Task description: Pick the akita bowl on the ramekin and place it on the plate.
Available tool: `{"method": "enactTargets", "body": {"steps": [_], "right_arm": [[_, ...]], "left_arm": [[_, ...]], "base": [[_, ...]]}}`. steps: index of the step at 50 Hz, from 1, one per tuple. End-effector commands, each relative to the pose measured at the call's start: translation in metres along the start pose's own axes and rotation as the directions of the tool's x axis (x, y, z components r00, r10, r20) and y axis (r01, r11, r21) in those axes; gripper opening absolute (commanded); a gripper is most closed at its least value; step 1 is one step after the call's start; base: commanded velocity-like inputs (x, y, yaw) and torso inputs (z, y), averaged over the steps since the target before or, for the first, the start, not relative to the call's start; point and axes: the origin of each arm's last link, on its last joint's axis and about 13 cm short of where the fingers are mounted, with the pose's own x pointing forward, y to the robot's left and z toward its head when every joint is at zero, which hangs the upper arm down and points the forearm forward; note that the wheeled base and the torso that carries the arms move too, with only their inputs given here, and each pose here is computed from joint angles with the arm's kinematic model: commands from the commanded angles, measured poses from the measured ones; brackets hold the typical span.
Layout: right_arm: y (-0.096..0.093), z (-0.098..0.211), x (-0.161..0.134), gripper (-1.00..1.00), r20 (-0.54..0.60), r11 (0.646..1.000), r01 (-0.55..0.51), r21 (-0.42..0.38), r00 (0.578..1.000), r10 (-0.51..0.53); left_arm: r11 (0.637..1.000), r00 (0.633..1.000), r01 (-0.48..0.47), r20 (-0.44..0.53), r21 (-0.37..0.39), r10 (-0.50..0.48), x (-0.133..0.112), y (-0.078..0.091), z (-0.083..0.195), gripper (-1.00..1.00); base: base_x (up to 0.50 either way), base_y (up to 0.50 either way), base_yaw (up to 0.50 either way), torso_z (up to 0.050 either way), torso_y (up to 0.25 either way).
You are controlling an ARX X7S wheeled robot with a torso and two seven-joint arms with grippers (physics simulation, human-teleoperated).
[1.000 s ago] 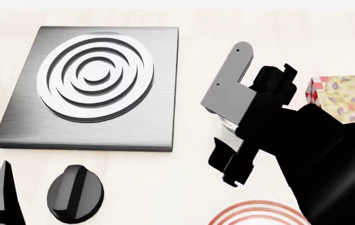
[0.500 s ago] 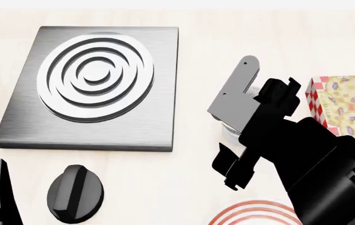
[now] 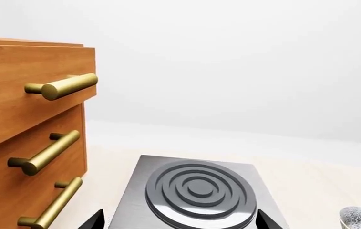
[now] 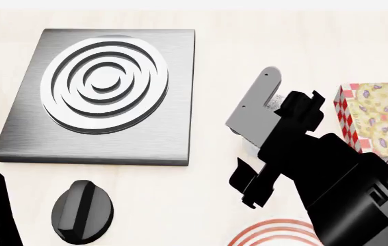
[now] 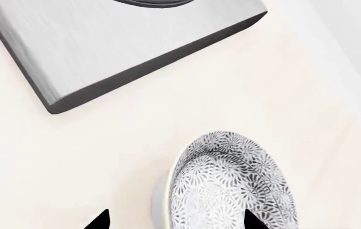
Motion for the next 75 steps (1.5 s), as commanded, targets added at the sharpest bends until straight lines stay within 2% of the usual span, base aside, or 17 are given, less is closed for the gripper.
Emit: {"method": "enactTargets", "body": {"steps": [1,18,19,43,55,64,68,70,72,75], "right_arm": [[0.010,-0.004,0.003,1.00,-0.003,1.000,-0.006,0.016,1.000,0.006],[0.013,-0.009,0.005,1.00,-0.006,1.000,0.002,0.027,1.000,-0.002],[0.012,-0.009,0.005,-1.00,-0.004,1.000,0.005,0.027,1.000,-0.005],[0.012,-0.010,0.003,-1.00,-0.012,1.000,0.010,-0.010,1.000,-0.010],[-0.028,0.010,-0.044,-1.00,-0.003,0.991,0.120,-0.064,0.993,-0.120],[-0.044,0.026,-0.067,-1.00,-0.012,0.983,0.153,-0.101,0.988,-0.155],[-0.047,0.032,-0.074,-1.00,-0.017,0.982,0.144,-0.118,0.989,-0.147],[-0.043,0.034,-0.080,-1.00,-0.058,0.990,0.080,-0.114,0.995,-0.086],[-0.042,0.035,-0.083,-1.00,-0.063,0.985,0.077,-0.154,0.994,-0.088],[-0.041,0.039,-0.091,-1.00,-0.076,0.985,0.038,-0.167,0.996,-0.051]], "left_arm": [[1.000,1.000,0.000,-0.002,0.001,0.000,0.000,0.000,0.000,1.00],[1.000,1.000,0.001,-0.003,0.004,-0.001,0.000,0.000,-0.001,1.00],[1.000,1.000,0.001,-0.003,0.003,-0.001,0.000,0.000,-0.001,1.00],[1.000,1.000,-0.005,-0.021,0.006,0.005,0.001,0.000,-0.004,1.00],[1.000,1.000,-0.010,-0.028,-0.006,0.010,0.001,-0.001,-0.005,1.00],[1.000,1.000,0.001,-0.025,-0.027,-0.002,0.000,-0.002,-0.004,1.00],[0.999,1.000,0.007,-0.027,-0.031,-0.007,0.000,-0.002,-0.005,1.00],[0.999,1.000,0.008,-0.028,-0.032,-0.008,0.000,-0.002,-0.005,1.00],[0.999,1.000,0.008,-0.029,-0.033,-0.009,0.000,-0.002,-0.005,1.00],[0.999,1.000,0.009,-0.029,-0.032,-0.010,0.000,-0.002,-0.005,1.00]], "base": [[0.00,0.00,0.00,0.000,0.000],[0.00,0.00,0.00,0.000,0.000],[0.00,0.00,0.00,0.000,0.000],[0.00,0.00,0.00,0.000,0.000],[0.00,0.00,0.00,0.000,0.000],[0.00,0.00,0.00,0.000,0.000],[0.00,0.00,0.00,0.000,0.000],[0.00,0.00,0.00,0.000,0.000],[0.00,0.00,0.00,0.000,0.000],[0.00,0.00,0.00,0.000,0.000]]}}
